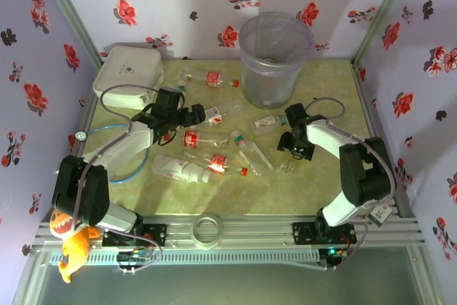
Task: Put the plastic bottles in the bin
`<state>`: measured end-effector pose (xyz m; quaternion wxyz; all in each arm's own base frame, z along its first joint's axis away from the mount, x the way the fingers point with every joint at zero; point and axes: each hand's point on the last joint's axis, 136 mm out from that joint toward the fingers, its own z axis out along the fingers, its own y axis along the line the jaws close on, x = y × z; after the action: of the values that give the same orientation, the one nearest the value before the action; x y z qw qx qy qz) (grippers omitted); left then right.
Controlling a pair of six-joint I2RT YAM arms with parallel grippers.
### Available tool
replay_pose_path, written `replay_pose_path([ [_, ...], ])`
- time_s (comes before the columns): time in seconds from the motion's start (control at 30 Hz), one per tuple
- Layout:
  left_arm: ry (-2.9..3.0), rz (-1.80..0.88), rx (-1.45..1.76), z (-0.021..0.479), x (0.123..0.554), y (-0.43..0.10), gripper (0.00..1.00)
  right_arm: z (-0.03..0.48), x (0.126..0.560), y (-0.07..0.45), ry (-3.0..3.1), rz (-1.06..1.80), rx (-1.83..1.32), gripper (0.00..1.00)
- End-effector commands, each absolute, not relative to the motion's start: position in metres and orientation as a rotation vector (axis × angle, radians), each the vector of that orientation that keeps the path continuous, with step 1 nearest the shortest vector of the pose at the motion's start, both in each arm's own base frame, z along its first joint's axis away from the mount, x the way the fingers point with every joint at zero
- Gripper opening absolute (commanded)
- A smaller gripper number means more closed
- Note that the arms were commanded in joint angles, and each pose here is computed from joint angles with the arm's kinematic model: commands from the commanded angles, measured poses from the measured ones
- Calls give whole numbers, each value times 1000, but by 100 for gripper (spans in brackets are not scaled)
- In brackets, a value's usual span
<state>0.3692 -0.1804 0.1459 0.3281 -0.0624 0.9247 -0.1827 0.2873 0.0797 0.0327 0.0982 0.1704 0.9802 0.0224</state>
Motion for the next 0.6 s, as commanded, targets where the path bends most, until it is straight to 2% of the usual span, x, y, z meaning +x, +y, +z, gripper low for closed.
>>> replay_pose_path([
  [0.0, 2391, -498, -126, 158, 377, -186, 100, 58, 276, 64, 2877, 3, 491, 73],
  [0.37, 2393, -497, -125, 153, 381, -188, 100, 168, 263, 34, 2709, -75, 397, 68],
  [0.57, 2390, -504, -123, 154, 382, -189, 100, 237, 284, 36, 2567, -26, 302, 68],
])
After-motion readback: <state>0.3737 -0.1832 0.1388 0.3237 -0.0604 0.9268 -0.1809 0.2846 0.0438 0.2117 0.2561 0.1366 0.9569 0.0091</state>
